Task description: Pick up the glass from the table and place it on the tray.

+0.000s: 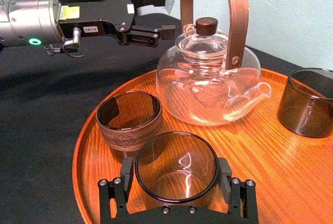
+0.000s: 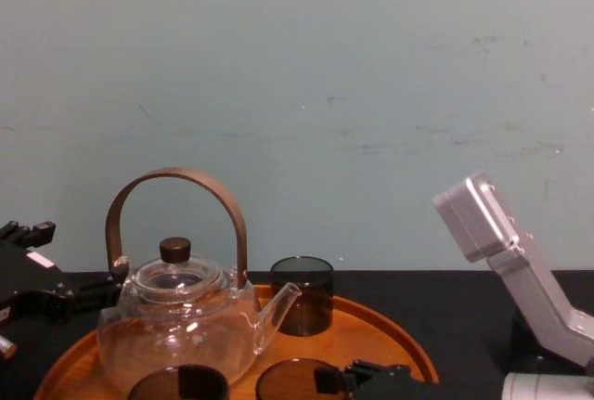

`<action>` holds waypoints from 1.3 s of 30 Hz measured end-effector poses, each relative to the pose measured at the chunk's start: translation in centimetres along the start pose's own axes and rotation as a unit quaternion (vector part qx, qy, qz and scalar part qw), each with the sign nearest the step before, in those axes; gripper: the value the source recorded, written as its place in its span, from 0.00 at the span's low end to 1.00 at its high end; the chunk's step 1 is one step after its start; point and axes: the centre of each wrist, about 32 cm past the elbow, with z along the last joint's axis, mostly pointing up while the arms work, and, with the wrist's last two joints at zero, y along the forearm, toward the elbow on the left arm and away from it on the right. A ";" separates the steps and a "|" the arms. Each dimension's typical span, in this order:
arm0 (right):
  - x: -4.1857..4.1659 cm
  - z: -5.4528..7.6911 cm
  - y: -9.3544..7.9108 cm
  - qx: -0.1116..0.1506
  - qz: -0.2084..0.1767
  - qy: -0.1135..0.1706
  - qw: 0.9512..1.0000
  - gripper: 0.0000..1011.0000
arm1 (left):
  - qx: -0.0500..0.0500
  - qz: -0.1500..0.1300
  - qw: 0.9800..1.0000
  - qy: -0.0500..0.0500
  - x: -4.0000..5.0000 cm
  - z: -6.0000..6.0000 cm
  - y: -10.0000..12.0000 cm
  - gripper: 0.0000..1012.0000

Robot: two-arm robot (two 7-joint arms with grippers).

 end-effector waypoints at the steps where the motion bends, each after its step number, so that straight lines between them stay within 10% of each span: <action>1: 0.00 0.0 0.0 0.000 0.000 0.000 1.000 0.99 | 0.000 0.000 1.000 0.000 0.00 0.0 0.0 0.99; 17: 0.01 -0.5 -0.7 0.002 0.005 0.020 1.000 0.99 | 0.000 0.000 1.000 0.000 0.00 0.0 0.0 0.99; 39: -2.04 -0.9 -5.4 -0.013 -0.048 0.015 0.999 0.99 | 0.000 0.000 1.000 0.000 0.00 0.0 0.0 0.99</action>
